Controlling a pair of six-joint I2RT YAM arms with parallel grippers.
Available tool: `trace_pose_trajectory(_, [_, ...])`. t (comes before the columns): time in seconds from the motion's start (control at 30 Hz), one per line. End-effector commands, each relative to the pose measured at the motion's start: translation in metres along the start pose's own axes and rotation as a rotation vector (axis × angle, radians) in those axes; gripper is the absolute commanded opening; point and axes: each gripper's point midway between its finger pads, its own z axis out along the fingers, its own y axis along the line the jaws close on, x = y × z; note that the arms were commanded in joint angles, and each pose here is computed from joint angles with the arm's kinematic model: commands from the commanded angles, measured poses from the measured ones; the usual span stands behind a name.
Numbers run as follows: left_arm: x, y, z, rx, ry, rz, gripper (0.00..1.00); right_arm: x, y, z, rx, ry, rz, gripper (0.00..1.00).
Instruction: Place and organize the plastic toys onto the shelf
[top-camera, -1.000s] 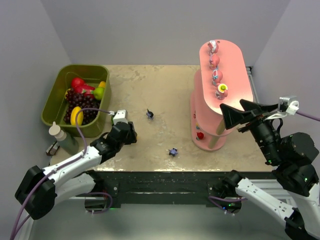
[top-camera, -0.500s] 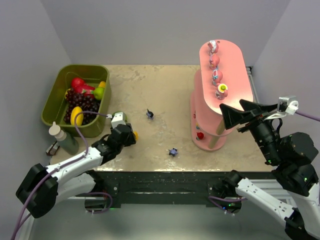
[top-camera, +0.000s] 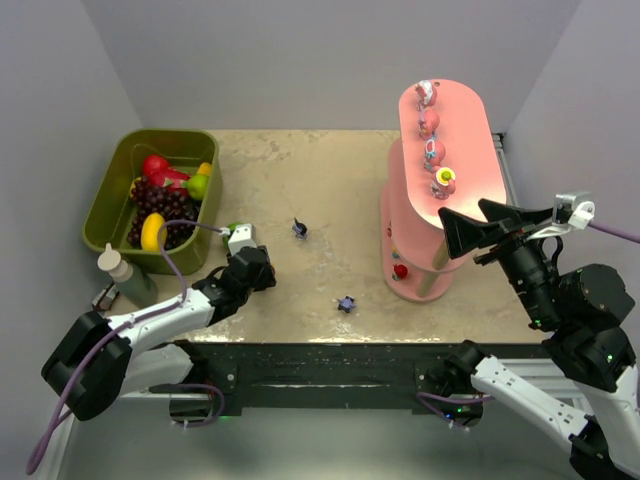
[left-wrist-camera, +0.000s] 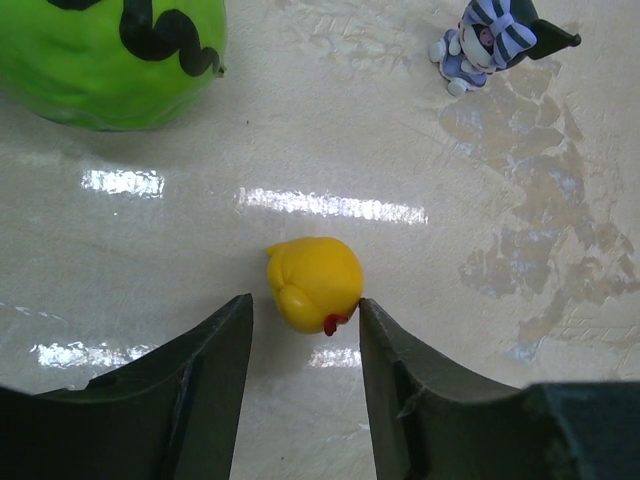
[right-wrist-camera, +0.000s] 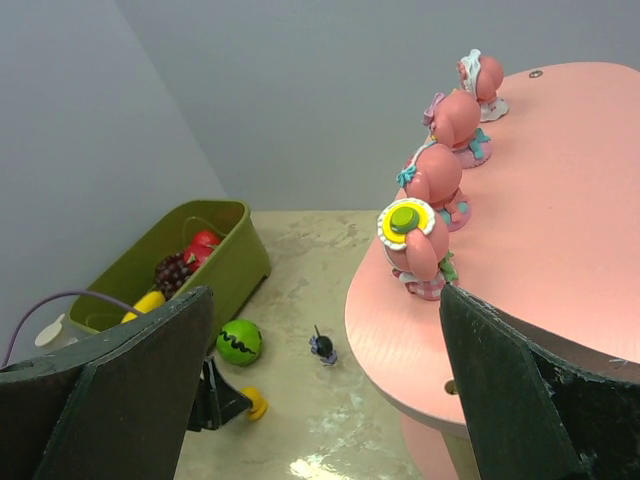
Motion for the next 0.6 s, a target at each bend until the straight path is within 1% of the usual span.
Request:
trace_pose_trajectory(0.0, [-0.0195,-0.0090,0.0000,0.017,-0.070,-0.038,0.50,-0.0015,-0.0002,0.0029,0.002,-0.012,-0.012,0.99])
trace_pose_trajectory(0.07, [-0.0202,-0.0088,0.0001,0.014,-0.071,-0.035,0.51,-0.0012,0.0006,0.0033,-0.001,-0.011,-0.011,0.99])
trace_pose_trajectory(0.23, [-0.0205,-0.0102,0.0014,0.016,-0.071,-0.036,0.58,-0.0001,0.0007,0.0049,0.000,-0.008,-0.014,0.99])
trace_pose_trajectory(0.33, [-0.0225,-0.0120,0.0019,0.020,-0.078,-0.043,0.60,-0.0011,0.0010,0.0048,-0.001,-0.011,-0.013,0.99])
trace_pose_trajectory(0.43, [-0.0243,-0.0142,0.0022,0.030,-0.087,-0.055,0.60,-0.0031,0.0017,0.0035,-0.005,-0.016,-0.011,0.99])
trace_pose_trajectory(0.57, [-0.0250,-0.0172,0.0045,0.039,-0.092,-0.065,0.55,-0.0045,0.0016,0.0025,-0.007,-0.020,-0.011,0.99])
